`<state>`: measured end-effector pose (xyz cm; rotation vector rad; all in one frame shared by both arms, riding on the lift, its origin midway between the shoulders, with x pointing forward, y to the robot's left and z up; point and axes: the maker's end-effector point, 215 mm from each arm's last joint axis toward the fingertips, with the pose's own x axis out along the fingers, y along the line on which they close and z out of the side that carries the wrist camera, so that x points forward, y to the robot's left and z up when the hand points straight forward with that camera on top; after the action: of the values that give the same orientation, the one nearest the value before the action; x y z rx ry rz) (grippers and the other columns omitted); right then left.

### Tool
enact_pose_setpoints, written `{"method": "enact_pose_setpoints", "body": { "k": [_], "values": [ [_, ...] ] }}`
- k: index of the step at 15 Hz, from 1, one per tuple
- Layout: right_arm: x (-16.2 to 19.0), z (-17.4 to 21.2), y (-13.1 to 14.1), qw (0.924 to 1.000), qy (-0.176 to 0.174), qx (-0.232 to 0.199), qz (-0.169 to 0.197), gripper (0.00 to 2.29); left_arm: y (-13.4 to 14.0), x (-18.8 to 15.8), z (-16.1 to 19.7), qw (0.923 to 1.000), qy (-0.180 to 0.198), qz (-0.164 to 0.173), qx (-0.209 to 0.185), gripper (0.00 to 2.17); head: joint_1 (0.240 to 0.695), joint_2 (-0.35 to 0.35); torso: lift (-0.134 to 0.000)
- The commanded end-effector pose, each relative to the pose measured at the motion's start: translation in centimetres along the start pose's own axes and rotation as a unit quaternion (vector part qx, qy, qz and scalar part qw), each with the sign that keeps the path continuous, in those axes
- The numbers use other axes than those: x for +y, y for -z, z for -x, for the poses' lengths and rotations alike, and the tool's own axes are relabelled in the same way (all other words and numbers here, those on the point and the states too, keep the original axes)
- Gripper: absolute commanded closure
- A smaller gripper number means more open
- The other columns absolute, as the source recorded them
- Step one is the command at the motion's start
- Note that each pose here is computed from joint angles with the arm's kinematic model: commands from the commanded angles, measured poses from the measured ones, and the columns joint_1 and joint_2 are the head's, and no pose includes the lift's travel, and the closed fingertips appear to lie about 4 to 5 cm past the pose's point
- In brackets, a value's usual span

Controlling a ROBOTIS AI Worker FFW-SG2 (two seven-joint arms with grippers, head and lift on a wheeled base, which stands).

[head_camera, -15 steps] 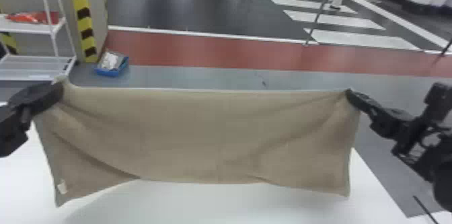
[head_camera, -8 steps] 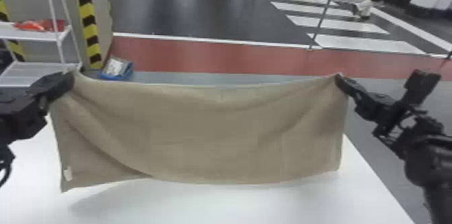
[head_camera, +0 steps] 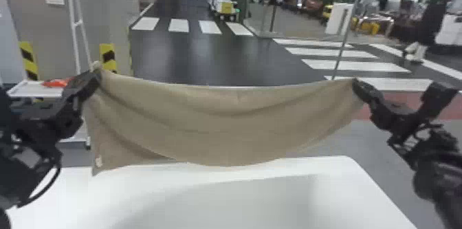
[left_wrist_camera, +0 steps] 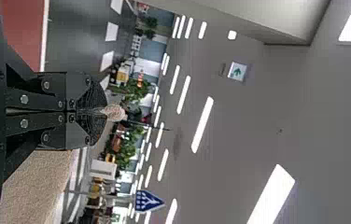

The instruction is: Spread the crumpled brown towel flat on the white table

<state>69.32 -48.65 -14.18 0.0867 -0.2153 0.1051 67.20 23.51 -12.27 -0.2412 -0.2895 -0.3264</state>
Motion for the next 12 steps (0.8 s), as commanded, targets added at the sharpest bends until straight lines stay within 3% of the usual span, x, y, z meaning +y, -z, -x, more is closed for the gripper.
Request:
{"method": "enact_pose_setpoints", "body": {
  "k": [1,4,5,8,12],
  "values": [
    [-1.1,4.0,4.5,0.9991,-0.007,0.042,-0.003,1.21,2.9,0.4,2.3,0.9999,0.008,0.010,0.008,1.72,0.345,-0.194,-0.124],
    [-1.7,12.8,10.2,0.9971,-0.024,0.070,-0.018,1.21,9.7,-2.3,10.7,0.9980,0.051,0.031,0.021,1.72,0.420,-0.211,-0.124],
    [-2.2,15.1,11.4,0.9967,-0.022,0.076,-0.020,1.21,11.5,-3.1,13.1,0.9972,0.059,0.036,0.030,1.72,0.497,-0.231,-0.124],
    [-2.6,18.5,11.2,0.9967,-0.019,0.075,-0.026,1.21,13.6,-5.3,17.4,0.9960,0.071,0.029,0.045,1.72,0.603,-0.281,-0.124],
    [-2.5,24.1,8.9,0.9975,-0.019,0.063,-0.026,1.21,13.0,-5.7,22.3,0.9973,0.048,-0.006,0.055,1.72,0.673,-0.331,-0.124]
  ]
}}
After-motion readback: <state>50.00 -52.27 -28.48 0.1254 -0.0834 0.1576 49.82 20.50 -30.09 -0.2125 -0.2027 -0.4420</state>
